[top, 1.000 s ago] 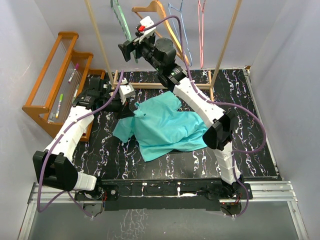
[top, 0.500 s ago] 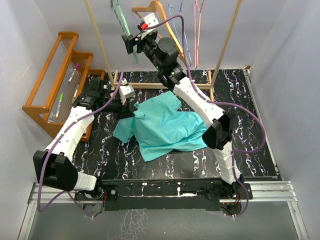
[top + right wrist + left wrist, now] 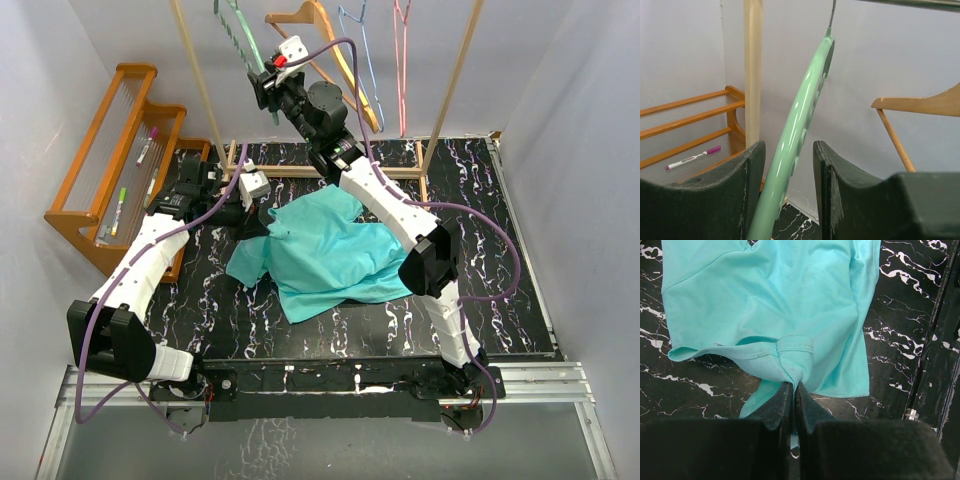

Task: Place the t-shirt on the hanger
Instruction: Pick up the hanger from the clothesline.

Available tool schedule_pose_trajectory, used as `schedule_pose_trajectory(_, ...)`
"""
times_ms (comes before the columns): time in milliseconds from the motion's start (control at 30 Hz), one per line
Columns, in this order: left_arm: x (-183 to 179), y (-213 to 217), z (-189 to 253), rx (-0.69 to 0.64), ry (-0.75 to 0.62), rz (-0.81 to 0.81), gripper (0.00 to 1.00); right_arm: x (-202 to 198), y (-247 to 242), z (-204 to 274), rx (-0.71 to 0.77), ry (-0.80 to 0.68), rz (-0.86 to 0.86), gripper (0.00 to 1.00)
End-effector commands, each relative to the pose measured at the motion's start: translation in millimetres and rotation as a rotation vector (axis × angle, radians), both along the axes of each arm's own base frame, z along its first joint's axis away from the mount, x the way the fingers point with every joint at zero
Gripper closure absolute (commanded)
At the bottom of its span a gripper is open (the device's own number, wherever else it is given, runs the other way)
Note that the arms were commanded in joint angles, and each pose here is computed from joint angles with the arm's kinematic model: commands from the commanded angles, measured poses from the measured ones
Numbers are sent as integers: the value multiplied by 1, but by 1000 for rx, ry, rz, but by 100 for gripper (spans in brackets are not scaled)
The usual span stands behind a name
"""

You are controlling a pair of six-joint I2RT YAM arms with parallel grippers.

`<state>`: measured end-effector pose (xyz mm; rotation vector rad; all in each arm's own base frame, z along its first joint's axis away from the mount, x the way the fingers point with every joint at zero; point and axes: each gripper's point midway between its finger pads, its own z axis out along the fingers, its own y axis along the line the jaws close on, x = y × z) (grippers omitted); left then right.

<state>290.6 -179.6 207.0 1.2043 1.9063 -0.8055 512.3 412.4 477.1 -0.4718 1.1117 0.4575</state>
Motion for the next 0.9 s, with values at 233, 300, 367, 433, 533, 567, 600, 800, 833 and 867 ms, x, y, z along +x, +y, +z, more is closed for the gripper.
schedule_pose_trajectory(233, -9, -4, 11, -47, -10, -20, 100, -26, -31, 74, 122, -153, -40, 92)
schedule_pose_trajectory(300, -9, -4, 11, -49, -10, -20, 100, -29, -33, 80, 126, -168, -45, 92)
schedule_pose_trajectory(367, -9, -4, 11, -50, -10, -19, 100, -32, -37, 87, 130, -183, -53, 92)
schedule_pose_trajectory(433, -9, -4, 10, -52, -6, -18, 100, -35, -40, 92, 134, -196, -57, 92)
schedule_pose_trajectory(533, -8, -5, 9, -55, -4, -17, 100, -39, -44, 100, 140, -213, -62, 92)
schedule_pose_trajectory(567, -8, -5, 9, -56, -3, -16, 100, -40, -45, 102, 142, -218, -62, 92)
schedule_pose_trajectory(600, -8, -5, 9, -57, 1, -15, 100, -41, -46, 104, 144, -224, -66, 92)
schedule_pose_trajectory(800, -7, -6, 9, -59, 7, -14, 100, -46, -52, 115, 153, -257, -81, 92)
schedule_pose_trajectory(833, -7, -6, 8, -59, 6, -14, 100, -47, -53, 117, 156, -262, -82, 92)
schedule_pose_trajectory(867, -7, -6, 8, -58, 8, -15, 100, -47, -54, 119, 158, -267, -86, 92)
